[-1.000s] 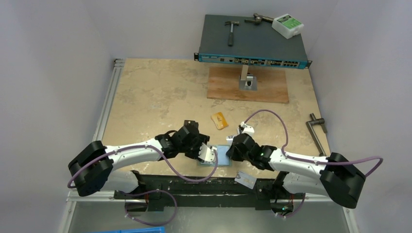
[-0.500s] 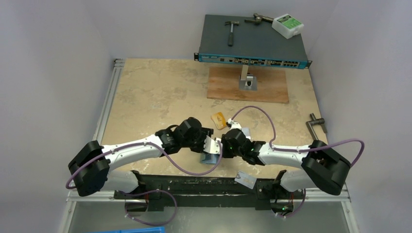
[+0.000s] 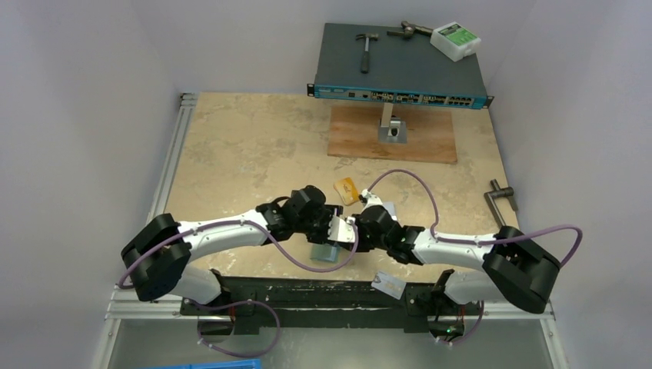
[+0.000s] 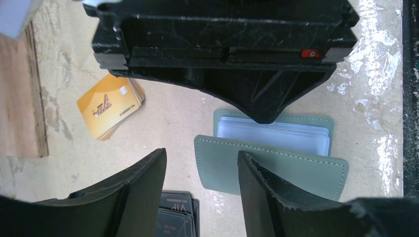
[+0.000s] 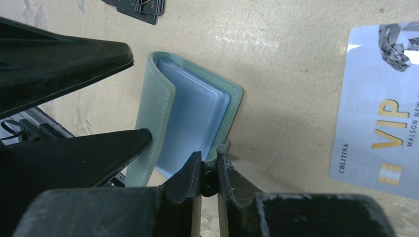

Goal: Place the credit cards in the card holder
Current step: Close the card holder at the center of the board.

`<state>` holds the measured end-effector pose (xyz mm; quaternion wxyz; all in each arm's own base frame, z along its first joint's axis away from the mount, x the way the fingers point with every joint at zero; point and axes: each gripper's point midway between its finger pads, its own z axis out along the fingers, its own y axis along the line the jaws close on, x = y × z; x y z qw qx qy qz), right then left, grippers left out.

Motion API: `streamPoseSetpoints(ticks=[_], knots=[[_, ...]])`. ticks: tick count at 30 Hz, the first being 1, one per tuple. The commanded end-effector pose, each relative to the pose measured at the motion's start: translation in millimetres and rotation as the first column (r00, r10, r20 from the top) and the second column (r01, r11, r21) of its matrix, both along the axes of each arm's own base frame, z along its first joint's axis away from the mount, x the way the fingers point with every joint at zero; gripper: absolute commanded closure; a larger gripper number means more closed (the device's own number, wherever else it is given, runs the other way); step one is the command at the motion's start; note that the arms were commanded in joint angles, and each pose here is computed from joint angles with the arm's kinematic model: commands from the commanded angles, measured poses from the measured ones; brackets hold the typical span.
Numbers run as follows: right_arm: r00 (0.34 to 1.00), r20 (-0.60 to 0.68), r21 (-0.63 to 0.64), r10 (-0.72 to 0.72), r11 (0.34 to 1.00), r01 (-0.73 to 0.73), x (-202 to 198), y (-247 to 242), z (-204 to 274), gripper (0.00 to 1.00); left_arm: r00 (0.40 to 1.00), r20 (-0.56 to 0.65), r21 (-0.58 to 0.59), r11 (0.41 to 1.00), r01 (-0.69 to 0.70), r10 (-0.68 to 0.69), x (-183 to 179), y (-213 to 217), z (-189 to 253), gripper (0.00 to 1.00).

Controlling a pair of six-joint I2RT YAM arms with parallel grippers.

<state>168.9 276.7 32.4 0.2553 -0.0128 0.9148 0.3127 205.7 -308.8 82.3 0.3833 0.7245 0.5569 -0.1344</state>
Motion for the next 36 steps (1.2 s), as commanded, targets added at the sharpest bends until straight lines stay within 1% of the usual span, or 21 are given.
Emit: streamPoseSetpoints(ticks=[1, 4, 6, 8, 9, 11, 12, 15, 17, 19, 22, 24, 25, 29, 30, 31, 34, 36], knots=[[1.000, 0.016, 0.043, -0.009, 0.999, 0.008, -2, -2, 8, 0.99, 0.999, -0.028, -0.089, 0.996, 0.015, -0.017, 1, -26, 19, 0.46], [1.000, 0.013, 0.039, -0.012, 0.999, 0.012, -4, -7, 7, 0.98, 0.998, -0.061, -0.094, 0.996, 0.009, -0.015, 0, -30, 17, 0.45], [1.000, 0.011, 0.035, -0.020, 0.999, 0.020, -5, -11, 5, 0.97, 0.996, -0.088, -0.100, 0.995, -0.023, 0.014, 2, -30, 19, 0.45], [1.000, 0.008, 0.038, -0.028, 0.999, 0.027, -7, -14, 3, 0.94, 0.989, -0.146, -0.103, 0.993, -0.055, 0.040, 5, -26, 21, 0.43], [1.000, 0.006, 0.038, -0.028, 0.999, 0.028, -7, -14, 3, 0.91, 0.985, -0.162, -0.104, 0.992, -0.073, 0.055, 9, -24, 25, 0.43], [1.000, 0.001, 0.036, -0.030, 0.999, 0.029, -8, -16, 1, 0.81, 0.970, -0.226, -0.115, 0.986, -0.118, 0.090, 15, -20, 30, 0.42], [0.999, -0.001, 0.033, -0.033, 0.999, 0.033, -8, -17, 0, 0.78, 0.963, -0.251, -0.123, 0.983, -0.136, 0.102, 18, -19, 32, 0.42], [0.999, 0.000, 0.031, -0.041, 0.999, 0.041, -7, -20, 0, 0.66, 0.958, -0.263, -0.126, 0.981, -0.151, 0.113, 22, -13, 27, 0.42], [0.999, 0.002, 0.028, -0.048, 0.998, 0.048, -7, -22, 1, 0.65, 0.966, -0.238, -0.100, 0.987, -0.128, 0.101, 20, -8, 18, 0.44], [0.999, -0.001, 0.026, -0.053, 0.998, 0.053, -8, -24, -1, 0.64, 0.975, -0.189, -0.062, 0.990, -0.130, 0.116, 24, 3, 8, 0.46], [0.998, -0.011, 0.024, -0.059, 0.998, 0.059, -9, -25, -5, 0.64, 0.979, -0.099, -0.061, 0.981, -0.182, 0.176, 32, 11, 0, 0.55], [0.998, -0.020, 0.026, -0.057, 0.998, 0.058, -9, -25, -8, 0.65, 0.972, -0.020, -0.087, 0.968, -0.235, 0.234, 38, 6, 2, 0.56], [0.998, -0.022, 0.024, -0.058, 0.998, 0.058, -9, -25, -8, 0.66, 0.966, -0.005, -0.090, 0.962, -0.258, 0.258, 37, 2, 3, 0.57], [0.998, -0.027, 0.020, -0.050, 0.999, 0.051, -9, -24, -10, 0.66, 0.960, -0.027, -0.045, 0.959, -0.280, 0.279, 28, -8, -13, 0.51], [0.998, -0.028, 0.017, -0.052, 0.998, 0.052, -9, -25, -11, 0.66, 0.960, -0.048, -0.024, 0.961, -0.276, 0.275, 26, -10, -17, 0.51], [0.998, -0.030, 0.015, -0.055, 0.998, 0.055, -10, -26, -12, 0.65, 0.957, -0.084, 0.027, 0.961, -0.276, 0.277, 20, -7, -28, 0.51], [0.997, -0.029, 0.006, -0.068, 0.998, 0.068, -10, -31, -13, 0.64, 0.956, -0.127, 0.068, 0.964, -0.259, 0.266, 15, -9, -41, 0.52], [0.996, -0.028, 0.000, -0.079, 0.997, 0.079, -11, -36, -14, 0.61, 0.954, -0.148, 0.096, 0.963, -0.250, 0.262, 12, -8, -45, 0.52]])
